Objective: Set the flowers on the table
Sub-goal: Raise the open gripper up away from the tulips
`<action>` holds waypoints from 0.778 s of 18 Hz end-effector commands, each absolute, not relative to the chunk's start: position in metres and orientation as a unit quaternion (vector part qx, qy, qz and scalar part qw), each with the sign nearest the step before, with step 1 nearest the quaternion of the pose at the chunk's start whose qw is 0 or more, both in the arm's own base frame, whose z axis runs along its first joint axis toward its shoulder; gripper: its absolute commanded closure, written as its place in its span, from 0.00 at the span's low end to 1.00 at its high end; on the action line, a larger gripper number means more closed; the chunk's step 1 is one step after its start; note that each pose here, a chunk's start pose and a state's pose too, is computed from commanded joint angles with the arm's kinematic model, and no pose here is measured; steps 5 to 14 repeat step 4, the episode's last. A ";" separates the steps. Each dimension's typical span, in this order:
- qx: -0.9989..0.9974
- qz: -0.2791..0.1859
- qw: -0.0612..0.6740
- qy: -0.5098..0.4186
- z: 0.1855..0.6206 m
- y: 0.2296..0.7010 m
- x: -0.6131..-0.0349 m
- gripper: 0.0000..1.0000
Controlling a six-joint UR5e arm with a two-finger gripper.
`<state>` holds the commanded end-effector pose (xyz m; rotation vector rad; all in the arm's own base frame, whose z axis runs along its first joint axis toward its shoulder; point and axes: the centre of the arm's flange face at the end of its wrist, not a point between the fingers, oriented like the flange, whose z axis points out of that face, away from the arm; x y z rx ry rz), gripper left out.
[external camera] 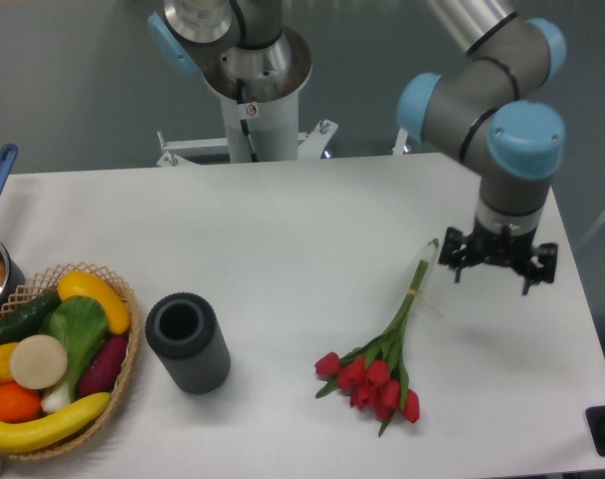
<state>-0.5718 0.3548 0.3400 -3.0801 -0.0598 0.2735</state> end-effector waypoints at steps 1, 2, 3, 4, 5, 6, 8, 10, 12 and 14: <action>-0.996 0.085 0.022 -0.016 0.341 0.353 -0.573 0.00; -0.997 0.079 0.020 -0.017 0.342 0.352 -0.573 0.00; -0.997 0.076 0.019 -0.015 0.344 0.351 -0.572 0.00; -0.997 0.074 0.017 -0.011 0.344 0.349 -0.572 0.00; -0.997 0.074 0.017 -0.011 0.344 0.349 -0.572 0.00; -0.997 0.074 0.017 -0.011 0.344 0.349 -0.572 0.00; -0.997 0.074 0.017 -0.011 0.344 0.349 -0.572 0.00; -0.997 0.074 0.017 -0.011 0.344 0.349 -0.572 0.00; -0.997 0.074 0.017 -0.011 0.344 0.349 -0.572 0.00; -0.997 0.074 0.017 -0.011 0.344 0.349 -0.572 0.00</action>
